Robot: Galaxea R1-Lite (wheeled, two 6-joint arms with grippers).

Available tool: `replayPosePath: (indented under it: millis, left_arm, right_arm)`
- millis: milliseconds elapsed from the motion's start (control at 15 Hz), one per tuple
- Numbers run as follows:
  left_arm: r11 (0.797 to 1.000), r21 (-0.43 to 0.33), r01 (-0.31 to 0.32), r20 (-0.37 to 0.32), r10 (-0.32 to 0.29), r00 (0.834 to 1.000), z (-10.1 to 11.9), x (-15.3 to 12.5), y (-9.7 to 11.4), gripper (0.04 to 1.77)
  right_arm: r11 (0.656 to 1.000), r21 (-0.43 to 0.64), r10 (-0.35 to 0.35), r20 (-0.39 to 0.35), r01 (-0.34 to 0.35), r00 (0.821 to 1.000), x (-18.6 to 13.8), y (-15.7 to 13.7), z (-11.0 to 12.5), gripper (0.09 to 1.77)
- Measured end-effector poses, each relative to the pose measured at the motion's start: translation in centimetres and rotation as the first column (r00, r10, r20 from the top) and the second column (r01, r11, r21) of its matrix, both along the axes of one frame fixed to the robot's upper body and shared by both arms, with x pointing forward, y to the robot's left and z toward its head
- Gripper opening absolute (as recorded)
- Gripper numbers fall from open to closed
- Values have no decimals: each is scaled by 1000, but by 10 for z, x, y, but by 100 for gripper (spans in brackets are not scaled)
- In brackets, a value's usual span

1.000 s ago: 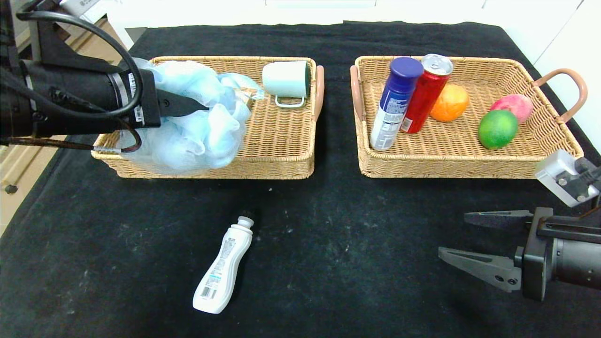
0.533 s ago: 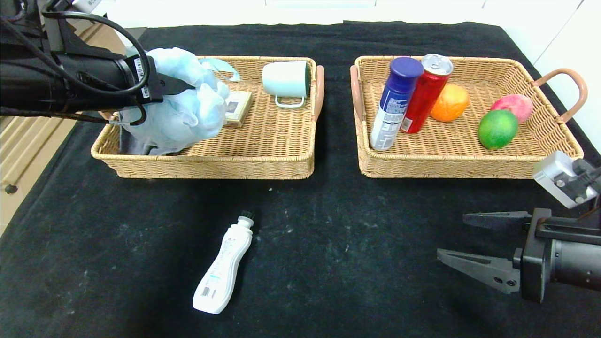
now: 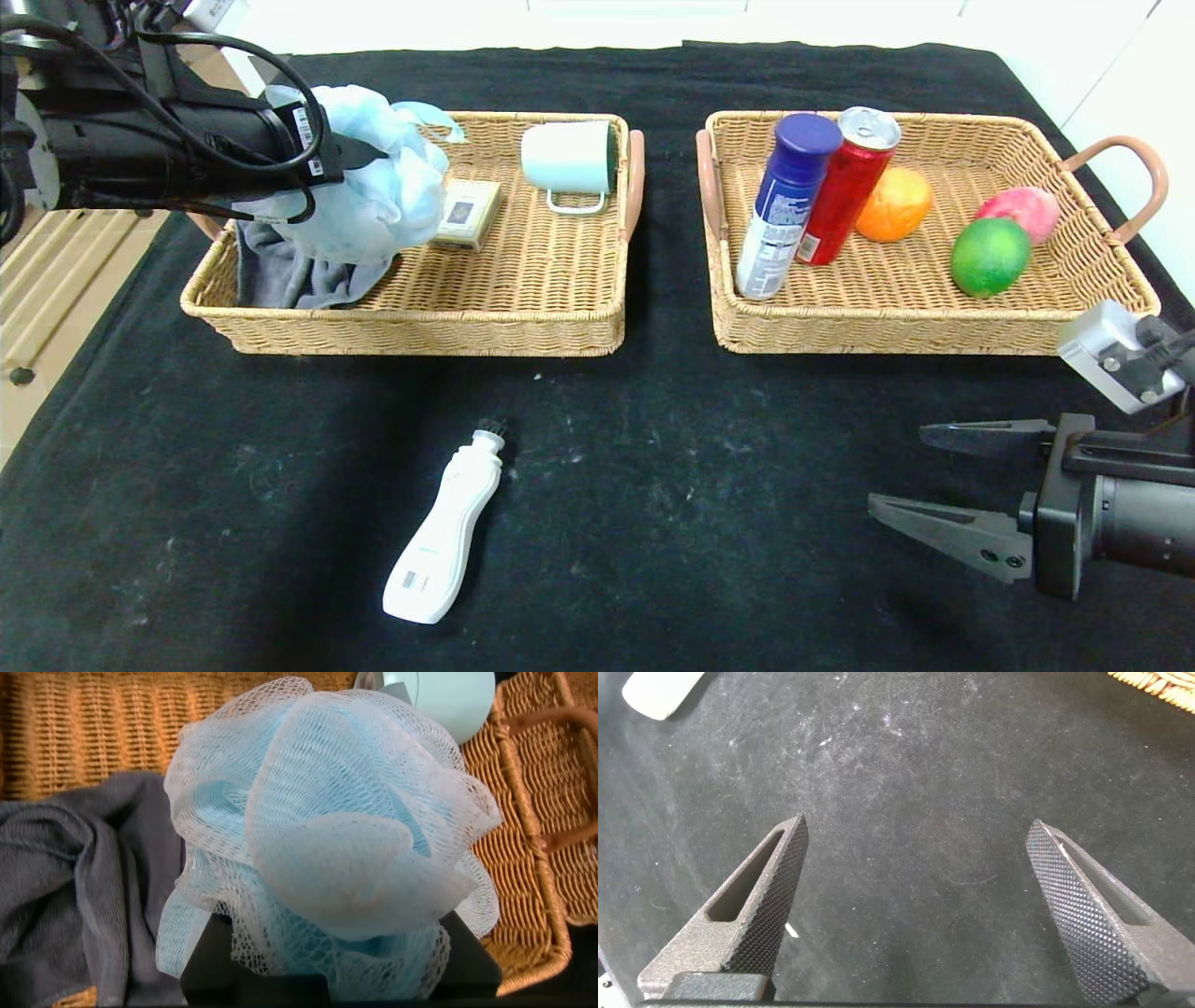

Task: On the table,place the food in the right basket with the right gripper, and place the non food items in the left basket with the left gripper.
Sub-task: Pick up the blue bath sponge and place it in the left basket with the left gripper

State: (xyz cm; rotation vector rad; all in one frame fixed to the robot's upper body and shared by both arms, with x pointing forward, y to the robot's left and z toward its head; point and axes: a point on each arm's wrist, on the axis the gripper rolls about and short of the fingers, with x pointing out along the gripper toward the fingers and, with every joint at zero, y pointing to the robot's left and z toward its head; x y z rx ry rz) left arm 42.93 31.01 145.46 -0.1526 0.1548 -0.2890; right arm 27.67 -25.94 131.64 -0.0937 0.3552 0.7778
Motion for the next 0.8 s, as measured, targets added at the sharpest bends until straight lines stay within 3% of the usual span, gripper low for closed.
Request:
replayPosePath:
  millis: [333, 467, 800]
  left_arm:
    - [1000, 2, -18, 6, 18, 1000, -6, 13, -2, 65]
    - [1000, 2, -17, 2, 17, 1000, -7, 14, -2, 89]
    - [999, 6, -50, -2, 50, 999, -9, 16, -2, 127]
  right_arm:
    - [1000, 0, 2, 1, -2, 1000, 0, 0, 0, 171]
    - [1000, 0, 2, 1, -2, 1000, 0, 0, 0, 171]
    - [1000, -1, 3, 3, -3, 1000, -1, 0, 0, 171]
